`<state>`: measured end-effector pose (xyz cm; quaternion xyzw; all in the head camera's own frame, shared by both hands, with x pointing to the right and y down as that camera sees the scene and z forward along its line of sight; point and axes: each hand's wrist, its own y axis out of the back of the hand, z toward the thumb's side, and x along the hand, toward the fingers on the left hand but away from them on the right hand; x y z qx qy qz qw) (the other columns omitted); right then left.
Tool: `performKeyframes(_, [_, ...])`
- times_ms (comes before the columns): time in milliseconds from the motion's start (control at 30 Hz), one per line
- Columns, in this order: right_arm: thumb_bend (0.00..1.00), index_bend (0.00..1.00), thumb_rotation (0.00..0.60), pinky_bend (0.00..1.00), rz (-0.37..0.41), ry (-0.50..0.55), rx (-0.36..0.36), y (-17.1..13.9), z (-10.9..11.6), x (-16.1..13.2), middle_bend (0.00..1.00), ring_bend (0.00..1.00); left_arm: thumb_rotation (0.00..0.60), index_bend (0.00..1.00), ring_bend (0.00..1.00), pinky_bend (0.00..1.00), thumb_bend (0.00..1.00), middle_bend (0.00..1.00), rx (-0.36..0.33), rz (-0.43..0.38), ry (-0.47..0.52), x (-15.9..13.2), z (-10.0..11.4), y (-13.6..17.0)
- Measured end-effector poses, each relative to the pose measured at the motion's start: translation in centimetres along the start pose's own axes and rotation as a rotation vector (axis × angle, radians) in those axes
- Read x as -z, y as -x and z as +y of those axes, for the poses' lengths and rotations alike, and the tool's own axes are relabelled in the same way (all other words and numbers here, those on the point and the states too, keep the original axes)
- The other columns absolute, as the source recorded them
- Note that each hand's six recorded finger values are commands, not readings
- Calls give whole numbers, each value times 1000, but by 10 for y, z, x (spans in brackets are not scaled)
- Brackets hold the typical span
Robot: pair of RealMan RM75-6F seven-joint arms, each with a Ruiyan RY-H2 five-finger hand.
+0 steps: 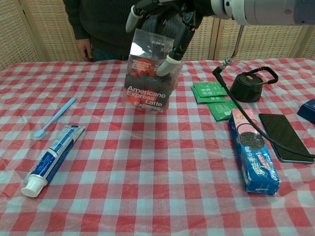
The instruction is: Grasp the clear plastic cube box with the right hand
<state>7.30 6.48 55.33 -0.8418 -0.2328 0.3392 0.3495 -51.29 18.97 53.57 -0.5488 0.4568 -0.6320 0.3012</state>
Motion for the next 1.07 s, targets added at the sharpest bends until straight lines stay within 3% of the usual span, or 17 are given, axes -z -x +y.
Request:
performKeyframes(333, [0, 0, 600, 0, -15, -37, 116, -33, 52, 5, 0, 0, 600, 0, 0, 0, 0, 0, -6, -19, 5, -3, 2, 4])
performKeyframes(633, [0, 0, 600, 0, -143, -85, 191, -105, 96, 53, 0, 0, 600, 0, 0, 0, 0, 0, -23, -55, 16, -7, 6, 13])
performKeyframes(767, [0, 0, 600, 0, -224, -74, 194, -148, 91, 88, 0, 0, 600, 0, 0, 0, 0, 0, -37, -84, 27, -11, 9, 22])
performKeyframes(933, [0, 0, 600, 0, -267, -90, 201, -187, 77, 126, 0, 0, 600, 0, 0, 0, 0, 0, -49, -107, 44, -13, 12, 32])
performKeyframes(1067, [0, 0, 600, 0, -317, -108, 204, -221, 57, 161, 0, 0, 600, 0, 0, 0, 0, 0, -52, -114, 49, -13, 13, 37])
